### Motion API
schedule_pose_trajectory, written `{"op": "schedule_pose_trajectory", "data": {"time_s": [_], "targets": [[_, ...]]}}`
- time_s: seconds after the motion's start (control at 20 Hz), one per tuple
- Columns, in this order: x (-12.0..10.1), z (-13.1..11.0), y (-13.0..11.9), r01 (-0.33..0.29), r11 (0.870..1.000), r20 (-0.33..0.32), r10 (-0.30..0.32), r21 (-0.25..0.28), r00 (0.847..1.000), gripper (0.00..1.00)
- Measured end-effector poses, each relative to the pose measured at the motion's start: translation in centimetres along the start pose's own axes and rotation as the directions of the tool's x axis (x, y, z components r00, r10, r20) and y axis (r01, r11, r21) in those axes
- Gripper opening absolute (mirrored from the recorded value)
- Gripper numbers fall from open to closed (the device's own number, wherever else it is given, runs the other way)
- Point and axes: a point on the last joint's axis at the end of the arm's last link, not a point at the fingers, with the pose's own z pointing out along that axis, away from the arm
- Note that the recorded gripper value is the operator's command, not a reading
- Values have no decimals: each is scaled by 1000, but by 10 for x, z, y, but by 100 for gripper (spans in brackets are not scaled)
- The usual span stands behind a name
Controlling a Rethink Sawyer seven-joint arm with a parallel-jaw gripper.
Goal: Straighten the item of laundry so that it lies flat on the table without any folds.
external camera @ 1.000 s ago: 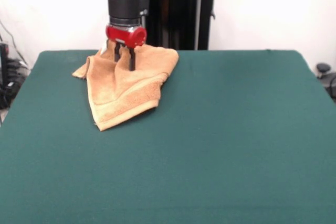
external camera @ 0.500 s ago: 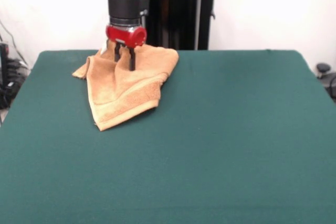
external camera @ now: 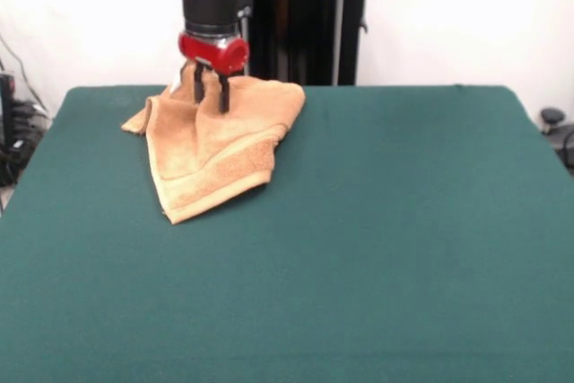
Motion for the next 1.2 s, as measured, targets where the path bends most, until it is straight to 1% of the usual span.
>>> {"op": "schedule_pose_trajectory", "data": {"time_s": [0.05, 0.1, 0.15, 0.2, 0.35, 0.5, 0.6, 0.8, 1.0, 1.15, 1.2], "targets": [[-2, -7, 1, -6, 1000, -21, 6, 21, 1000, 100], [-6, -19, 2, -13, 998, -57, 16, 58, 998, 100], [-7, -24, 3, -14, 997, -68, 19, 71, 998, 100], [-10, -33, 4, -17, 995, -89, 26, 98, 996, 100], [-16, -48, 4, -22, 991, -108, 36, 134, 993, 100], [-22, -60, 3, -24, 988, -103, 40, 153, 994, 100], [-27, -67, 5, -26, 988, -85, 39, 149, 996, 100], [-29, -67, 11, -23, 990, -79, 35, 138, 996, 100], [-29, -65, 29, -16, 996, -68, 22, 91, 997, 100], [-29, -64, 37, -22, 998, -63, 26, 64, 998, 100], [-29, -64, 41, -27, 999, -63, 30, 47, 998, 100]]}}
